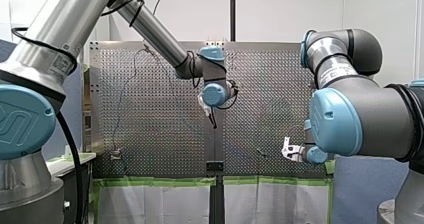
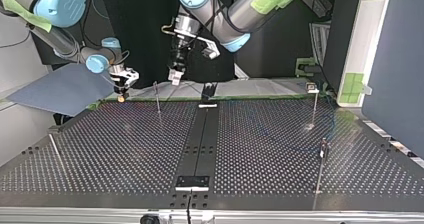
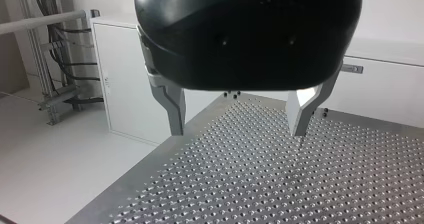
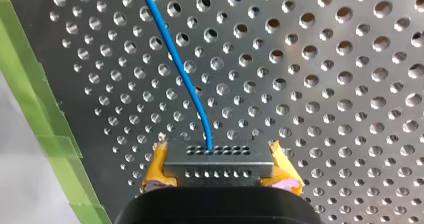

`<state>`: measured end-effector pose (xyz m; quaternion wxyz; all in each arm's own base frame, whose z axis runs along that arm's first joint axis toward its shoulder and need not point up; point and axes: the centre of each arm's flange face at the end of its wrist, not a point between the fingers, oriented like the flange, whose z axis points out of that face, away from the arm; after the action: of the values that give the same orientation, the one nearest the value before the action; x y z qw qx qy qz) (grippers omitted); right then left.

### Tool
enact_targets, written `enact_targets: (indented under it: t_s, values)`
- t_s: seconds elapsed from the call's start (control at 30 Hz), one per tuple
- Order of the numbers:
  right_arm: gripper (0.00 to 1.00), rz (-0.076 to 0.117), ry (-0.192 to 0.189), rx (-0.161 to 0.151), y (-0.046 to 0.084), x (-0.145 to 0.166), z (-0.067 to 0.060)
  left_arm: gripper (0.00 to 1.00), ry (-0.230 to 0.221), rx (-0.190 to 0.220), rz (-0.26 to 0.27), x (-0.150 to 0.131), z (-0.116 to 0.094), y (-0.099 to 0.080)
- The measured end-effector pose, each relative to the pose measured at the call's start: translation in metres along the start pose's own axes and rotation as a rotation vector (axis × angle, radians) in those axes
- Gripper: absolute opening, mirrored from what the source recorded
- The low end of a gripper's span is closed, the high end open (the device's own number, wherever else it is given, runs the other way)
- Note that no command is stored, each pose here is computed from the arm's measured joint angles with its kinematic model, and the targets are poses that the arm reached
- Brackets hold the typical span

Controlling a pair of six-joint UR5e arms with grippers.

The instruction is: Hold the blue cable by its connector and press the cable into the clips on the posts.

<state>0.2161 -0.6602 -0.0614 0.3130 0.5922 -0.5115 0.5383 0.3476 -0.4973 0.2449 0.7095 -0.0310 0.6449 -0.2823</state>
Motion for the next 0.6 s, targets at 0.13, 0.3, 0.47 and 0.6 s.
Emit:
enact_targets:
  t_s: [0.13, 0.3, 0.47, 0.6]
  values:
    - [0.00, -0.001, 0.000, 0.000, 0.000, 0.002, 0.000, 1.00, -0.001, 0.000, -0.002, -0.010, -0.011, 0.003]
    - [0.00, -0.004, 0.012, 0.001, -0.001, 0.015, -0.005, 1.00, -0.001, 0.006, -0.005, -0.024, -0.027, 0.006]
    - [0.00, -0.010, 0.035, 0.004, -0.003, 0.034, -0.007, 1.00, -0.002, 0.007, -0.006, -0.037, -0.044, 0.012]
    - [0.00, -0.012, 0.038, 0.008, -0.005, 0.037, -0.008, 1.00, -0.006, 0.007, -0.006, -0.046, -0.056, 0.016]
